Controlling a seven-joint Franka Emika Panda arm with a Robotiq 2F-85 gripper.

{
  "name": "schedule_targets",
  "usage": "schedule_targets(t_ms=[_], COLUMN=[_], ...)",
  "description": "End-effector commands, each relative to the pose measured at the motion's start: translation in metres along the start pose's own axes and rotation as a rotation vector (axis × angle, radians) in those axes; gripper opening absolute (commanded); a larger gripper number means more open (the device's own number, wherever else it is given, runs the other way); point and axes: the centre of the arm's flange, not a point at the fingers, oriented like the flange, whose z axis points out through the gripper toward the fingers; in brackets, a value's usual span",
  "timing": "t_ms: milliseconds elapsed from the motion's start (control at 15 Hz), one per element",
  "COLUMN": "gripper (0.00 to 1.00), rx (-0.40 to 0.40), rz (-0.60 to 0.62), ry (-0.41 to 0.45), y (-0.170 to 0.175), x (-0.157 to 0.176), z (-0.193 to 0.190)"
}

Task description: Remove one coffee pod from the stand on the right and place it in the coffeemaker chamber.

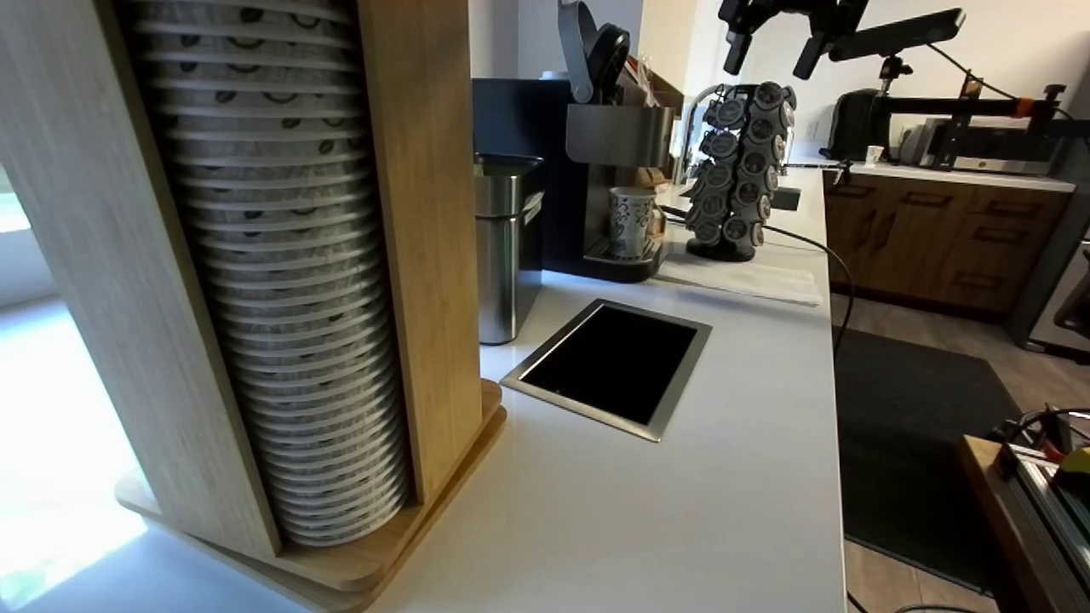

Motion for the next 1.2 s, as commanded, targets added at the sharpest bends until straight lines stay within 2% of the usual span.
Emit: schedule_targets(t_ms=[0,133,267,333,467,733,800,1133], gripper=[1.00,1.00,1.00,1.00,1.00,1.00,1.00,1.00], rx=[-0.019,-0.028,-0.098,-0.039,-0.076,-0.083,-0.118,-0.210], rz=[0.133,0.183,0.218,0.168,0.195,0.198,0.275,0.377], ry=[0.155,0.253,0.325,0.265,0.296,0.302,0.375,0.456], y=[-0.001,-0.001,0.009,0.006,0.012,0.013,0.012,0.057], x=[0.015,0.024,0.034,0.032,0.036,0.037,0.044,0.066], z=[0.009,0.010,0.013,0.004,0.008,0.008,0.007,0.012])
